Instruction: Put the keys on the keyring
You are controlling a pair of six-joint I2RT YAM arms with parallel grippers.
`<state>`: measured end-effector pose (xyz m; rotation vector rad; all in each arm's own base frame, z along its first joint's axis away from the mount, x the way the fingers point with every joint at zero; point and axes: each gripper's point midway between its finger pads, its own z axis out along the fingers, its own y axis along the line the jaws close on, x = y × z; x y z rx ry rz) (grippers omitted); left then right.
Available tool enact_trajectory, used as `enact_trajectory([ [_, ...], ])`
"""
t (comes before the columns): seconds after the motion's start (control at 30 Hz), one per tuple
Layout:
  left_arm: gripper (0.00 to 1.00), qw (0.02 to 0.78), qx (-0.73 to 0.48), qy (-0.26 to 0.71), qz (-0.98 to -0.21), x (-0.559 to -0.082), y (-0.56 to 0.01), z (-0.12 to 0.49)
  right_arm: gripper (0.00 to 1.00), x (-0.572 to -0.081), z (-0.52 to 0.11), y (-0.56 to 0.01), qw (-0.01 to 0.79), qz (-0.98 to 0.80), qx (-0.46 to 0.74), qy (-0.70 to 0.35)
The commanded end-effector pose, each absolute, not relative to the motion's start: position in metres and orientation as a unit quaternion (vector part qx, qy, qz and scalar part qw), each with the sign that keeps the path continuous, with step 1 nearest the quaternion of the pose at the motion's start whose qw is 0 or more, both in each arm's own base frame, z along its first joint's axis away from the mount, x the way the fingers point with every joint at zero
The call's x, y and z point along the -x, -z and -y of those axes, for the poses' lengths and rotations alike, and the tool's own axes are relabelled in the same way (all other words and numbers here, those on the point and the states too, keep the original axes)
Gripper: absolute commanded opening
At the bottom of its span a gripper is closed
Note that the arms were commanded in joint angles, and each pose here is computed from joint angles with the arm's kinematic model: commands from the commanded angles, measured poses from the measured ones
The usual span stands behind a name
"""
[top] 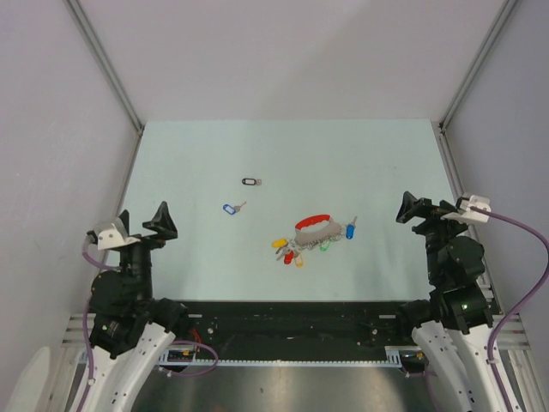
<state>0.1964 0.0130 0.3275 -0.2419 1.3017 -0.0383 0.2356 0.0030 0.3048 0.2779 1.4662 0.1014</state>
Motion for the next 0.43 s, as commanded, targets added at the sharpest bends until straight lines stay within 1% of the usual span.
enact_trajectory([
  [0.0, 1.00, 0.792, 0.139, -0.003, -0.594, -0.197, -0.329, -0.025, 1.00, -0.240, -0.006, -0.315, 0.738, -0.663, -0.118, -0.048],
  [0.23, 1.00, 0.793, 0.145, -0.014, -0.591, -0.200, -0.327, -0.028, 1.00, -0.241, -0.007, -0.312, 0.734, -0.667, -0.115, -0.050],
  [0.4, 1.00, 0.794, 0.123, -0.002, -0.596, -0.208, -0.327, -0.018, 1.00, -0.237, -0.004, -0.311, 0.733, -0.668, -0.120, -0.046],
])
